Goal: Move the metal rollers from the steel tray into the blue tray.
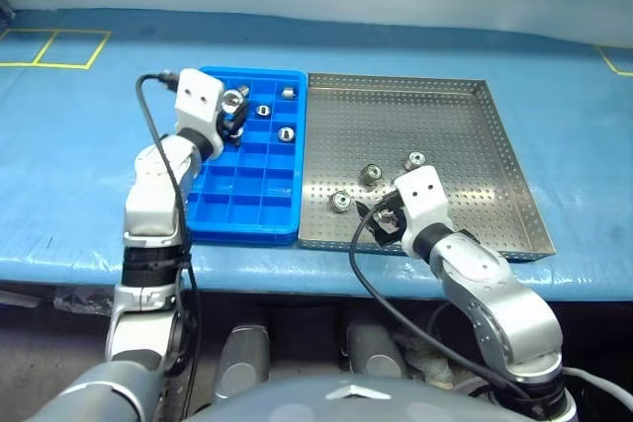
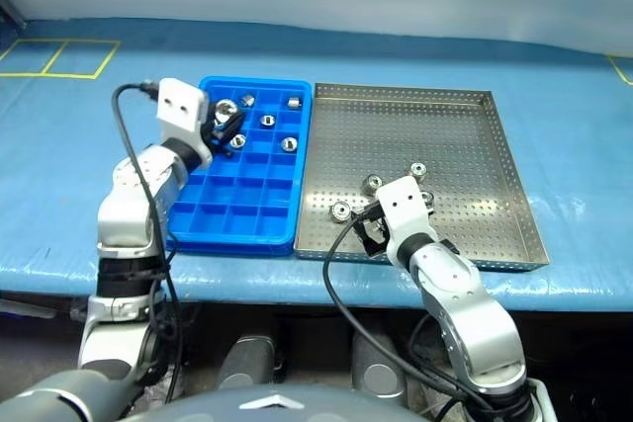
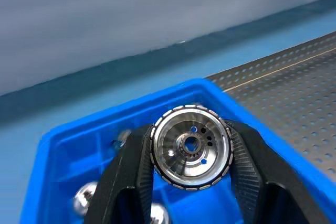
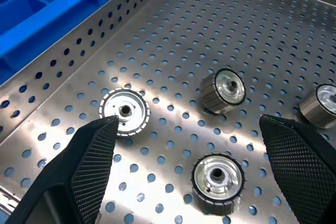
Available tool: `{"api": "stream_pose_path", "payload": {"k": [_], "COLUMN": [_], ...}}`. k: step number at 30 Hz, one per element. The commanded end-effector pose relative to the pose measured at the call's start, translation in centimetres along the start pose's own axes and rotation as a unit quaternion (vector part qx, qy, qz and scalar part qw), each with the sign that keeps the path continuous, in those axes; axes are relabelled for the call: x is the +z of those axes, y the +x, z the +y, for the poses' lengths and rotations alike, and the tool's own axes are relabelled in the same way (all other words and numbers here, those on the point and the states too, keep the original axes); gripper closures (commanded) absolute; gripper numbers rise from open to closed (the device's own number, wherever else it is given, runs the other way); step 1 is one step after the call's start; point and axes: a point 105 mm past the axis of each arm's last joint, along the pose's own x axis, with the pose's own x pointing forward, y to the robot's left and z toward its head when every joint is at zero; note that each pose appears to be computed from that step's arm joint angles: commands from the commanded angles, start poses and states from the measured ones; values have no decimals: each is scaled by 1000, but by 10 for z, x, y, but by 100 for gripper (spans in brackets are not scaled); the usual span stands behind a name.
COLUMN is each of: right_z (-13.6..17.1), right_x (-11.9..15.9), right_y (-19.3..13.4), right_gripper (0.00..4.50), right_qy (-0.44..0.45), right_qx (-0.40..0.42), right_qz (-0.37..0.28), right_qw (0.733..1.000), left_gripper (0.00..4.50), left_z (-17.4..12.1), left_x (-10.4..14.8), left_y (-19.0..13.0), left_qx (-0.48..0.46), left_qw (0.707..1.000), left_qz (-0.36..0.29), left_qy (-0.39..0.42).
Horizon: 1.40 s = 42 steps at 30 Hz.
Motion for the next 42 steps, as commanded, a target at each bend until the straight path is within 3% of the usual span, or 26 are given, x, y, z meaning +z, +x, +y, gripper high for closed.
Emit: {"api": "stream_pose_path", "payload": {"k": [1, 8, 16, 32, 33, 36, 39, 42], "right_z": [6, 13, 16, 11, 11, 9, 7, 3], "right_x": [10, 11, 11, 7, 7, 7, 8, 7], "right_y": [3, 7, 8, 2, 2, 1, -1, -3], "right_gripper": [0, 0, 0, 0, 0, 0, 0, 0], "right_qy": [-10, -17, -16, -4, -3, -2, 0, 2], "right_qx": [21, 44, 47, 19, 18, 13, 6, -5], "right_qz": [-16, -15, -15, -15, -15, -17, -18, -19], "right_qw": [1000, 999, 999, 1000, 1000, 1000, 1000, 1000], "left_gripper": [278, 278, 278, 278, 203, 109, 8, 3], "left_z": [14, 31, 37, 26, 25, 22, 9, -21], "left_x": [13, -13, -46, -53, -53, -37, -3, 37], "left_y": [-14, -29, -24, -7, -6, -2, 6, 16], "left_qx": [53, 121, 139, 107, 105, 92, 47, -46], "left_qw": [998, 993, 988, 990, 990, 993, 997, 996], "left_qz": [-23, 18, 61, 74, 74, 53, 7, -44], "left_qy": [15, 2, -34, -55, -56, -58, -62, -56]}}
